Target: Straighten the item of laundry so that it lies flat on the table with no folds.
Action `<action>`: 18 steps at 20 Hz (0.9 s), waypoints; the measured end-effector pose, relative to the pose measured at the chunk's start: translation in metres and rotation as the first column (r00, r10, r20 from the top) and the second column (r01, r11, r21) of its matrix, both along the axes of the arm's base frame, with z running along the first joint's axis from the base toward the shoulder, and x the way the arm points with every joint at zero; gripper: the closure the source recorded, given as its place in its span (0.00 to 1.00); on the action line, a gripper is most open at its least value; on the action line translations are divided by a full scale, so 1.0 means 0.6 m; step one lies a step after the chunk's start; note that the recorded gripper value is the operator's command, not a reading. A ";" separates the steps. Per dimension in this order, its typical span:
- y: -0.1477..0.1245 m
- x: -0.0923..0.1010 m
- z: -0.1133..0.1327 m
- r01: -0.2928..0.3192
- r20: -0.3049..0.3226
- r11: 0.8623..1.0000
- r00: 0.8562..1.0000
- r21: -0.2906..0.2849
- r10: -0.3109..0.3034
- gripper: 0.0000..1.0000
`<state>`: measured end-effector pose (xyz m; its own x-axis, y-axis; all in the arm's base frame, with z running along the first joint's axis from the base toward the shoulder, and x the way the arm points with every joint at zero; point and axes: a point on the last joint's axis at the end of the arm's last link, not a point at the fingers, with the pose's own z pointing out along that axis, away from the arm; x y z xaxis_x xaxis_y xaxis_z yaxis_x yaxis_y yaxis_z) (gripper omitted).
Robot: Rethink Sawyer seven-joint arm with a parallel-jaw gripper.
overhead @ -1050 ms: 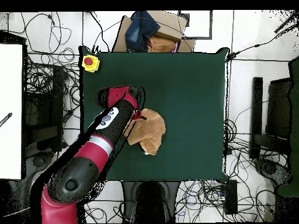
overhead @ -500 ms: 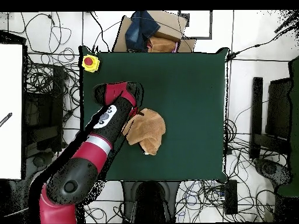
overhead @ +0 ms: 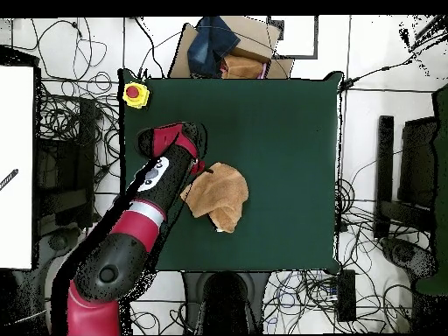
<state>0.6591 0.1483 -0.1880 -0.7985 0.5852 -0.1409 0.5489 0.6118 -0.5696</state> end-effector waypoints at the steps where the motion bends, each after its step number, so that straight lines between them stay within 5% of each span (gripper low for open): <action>1: 0.001 0.000 -0.001 0.005 0.003 1.000 1.000 -0.006 -0.005 0.00; 11: 0.012 0.000 -0.005 0.022 -0.016 0.998 1.000 -0.055 -0.023 0.00; 18: -0.005 -0.023 -0.008 0.003 -0.087 0.993 0.996 -0.120 -0.014 0.00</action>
<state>0.6453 0.1450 -0.1929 -0.8060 0.5751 -0.1400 0.4983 0.5317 -0.6849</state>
